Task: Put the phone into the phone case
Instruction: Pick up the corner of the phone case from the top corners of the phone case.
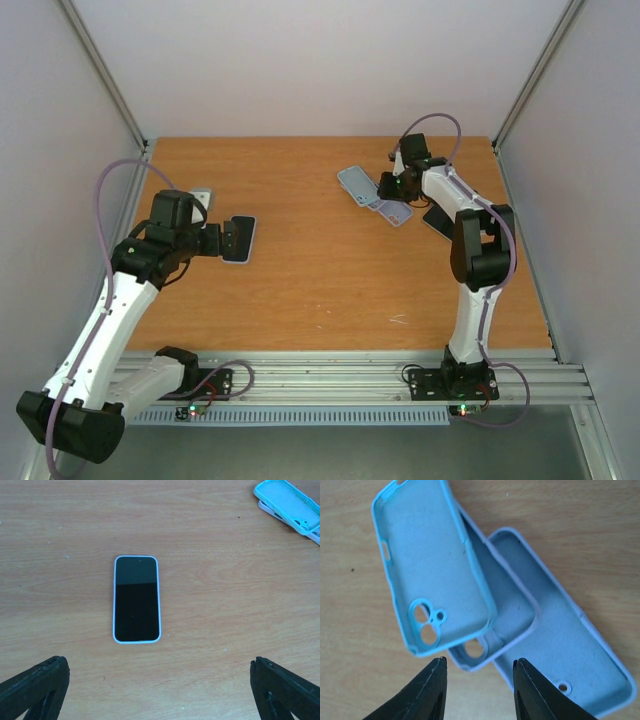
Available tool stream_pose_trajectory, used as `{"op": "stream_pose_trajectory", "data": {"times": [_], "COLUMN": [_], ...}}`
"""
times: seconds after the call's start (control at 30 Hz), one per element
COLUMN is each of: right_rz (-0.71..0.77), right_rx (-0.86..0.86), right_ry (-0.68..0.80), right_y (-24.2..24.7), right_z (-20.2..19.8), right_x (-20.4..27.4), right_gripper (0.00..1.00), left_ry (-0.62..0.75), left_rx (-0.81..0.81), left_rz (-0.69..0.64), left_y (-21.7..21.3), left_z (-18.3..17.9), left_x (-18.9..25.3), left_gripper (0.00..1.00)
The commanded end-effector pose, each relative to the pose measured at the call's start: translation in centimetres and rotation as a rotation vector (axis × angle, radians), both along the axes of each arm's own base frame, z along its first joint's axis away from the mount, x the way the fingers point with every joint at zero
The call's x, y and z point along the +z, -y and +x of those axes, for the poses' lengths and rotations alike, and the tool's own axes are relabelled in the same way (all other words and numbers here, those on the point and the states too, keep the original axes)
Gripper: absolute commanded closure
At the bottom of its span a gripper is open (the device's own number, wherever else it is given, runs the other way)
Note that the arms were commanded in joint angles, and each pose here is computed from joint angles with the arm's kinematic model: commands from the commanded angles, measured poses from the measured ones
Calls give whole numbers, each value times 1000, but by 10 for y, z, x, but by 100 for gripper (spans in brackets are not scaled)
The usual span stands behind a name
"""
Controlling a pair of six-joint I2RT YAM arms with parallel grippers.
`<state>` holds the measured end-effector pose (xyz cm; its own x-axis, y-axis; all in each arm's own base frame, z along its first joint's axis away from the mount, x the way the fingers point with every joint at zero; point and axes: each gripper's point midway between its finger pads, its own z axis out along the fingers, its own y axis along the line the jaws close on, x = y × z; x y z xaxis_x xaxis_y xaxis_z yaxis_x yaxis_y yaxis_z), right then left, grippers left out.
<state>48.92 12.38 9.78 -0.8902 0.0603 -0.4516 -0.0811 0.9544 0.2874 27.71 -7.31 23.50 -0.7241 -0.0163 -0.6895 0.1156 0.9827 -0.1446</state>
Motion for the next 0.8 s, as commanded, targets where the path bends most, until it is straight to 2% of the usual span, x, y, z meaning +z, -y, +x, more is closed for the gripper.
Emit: {"op": "stream_pose_trajectory", "data": {"times": [0.0, 0.53, 0.77], "right_rz": [43, 73, 69], "right_rx": [0, 8, 14], "right_ry": [0, -79, -90], "right_y": [-1, -6, -6], "right_z": [20, 42, 40], "right_x": [-2, -41, -45], "right_gripper": [66, 76, 91], "left_ry": [56, 43, 40], "left_rx": [-27, -48, -62], "left_rz": [-14, -25, -38], "left_y": [5, 9, 12], "left_z": [5, 4, 3], "left_x": [9, 5, 5], "left_gripper": [1, 1, 1]}}
